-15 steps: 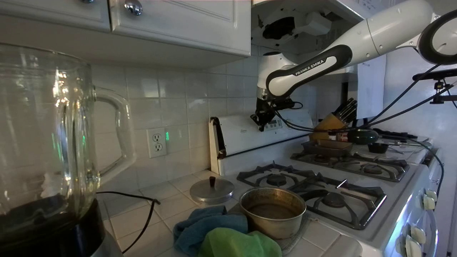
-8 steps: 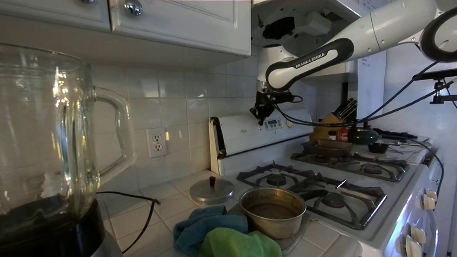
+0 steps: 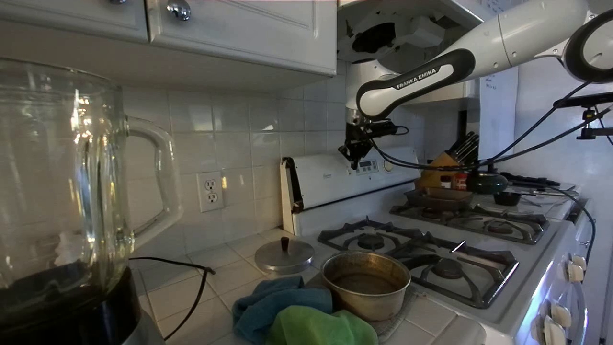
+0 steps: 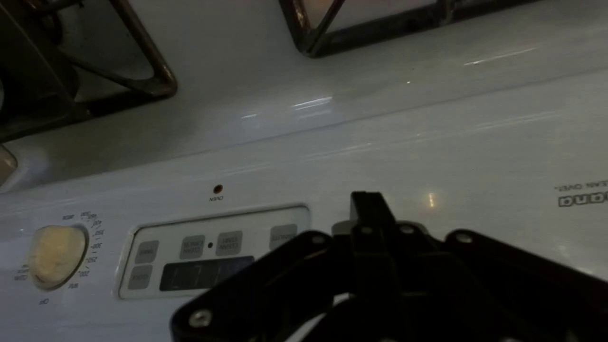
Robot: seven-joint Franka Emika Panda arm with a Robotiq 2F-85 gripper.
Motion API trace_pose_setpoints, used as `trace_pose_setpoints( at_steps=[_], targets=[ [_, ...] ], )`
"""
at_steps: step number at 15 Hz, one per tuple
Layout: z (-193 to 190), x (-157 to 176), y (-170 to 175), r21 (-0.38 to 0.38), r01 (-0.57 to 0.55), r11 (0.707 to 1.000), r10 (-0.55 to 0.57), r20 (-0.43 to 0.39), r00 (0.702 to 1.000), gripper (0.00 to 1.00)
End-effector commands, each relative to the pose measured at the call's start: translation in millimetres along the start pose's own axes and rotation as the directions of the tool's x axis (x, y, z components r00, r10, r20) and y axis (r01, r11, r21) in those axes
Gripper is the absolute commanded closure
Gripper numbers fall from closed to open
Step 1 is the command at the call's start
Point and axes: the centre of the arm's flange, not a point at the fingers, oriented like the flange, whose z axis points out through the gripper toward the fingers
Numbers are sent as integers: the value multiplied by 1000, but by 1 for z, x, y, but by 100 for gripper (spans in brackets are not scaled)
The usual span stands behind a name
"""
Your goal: Flip a switch on the stove
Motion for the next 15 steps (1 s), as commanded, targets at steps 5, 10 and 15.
trace_pose_setpoints(
  at_steps=[5,10,15],
  targets=[
    [1,7,-2,31,-8,999,7,21,1000,100],
    [4,6,-5,36,-6,999,5,26,1000,100],
    [8,5,-7,42,-8,999,7,35,999,100]
  ],
)
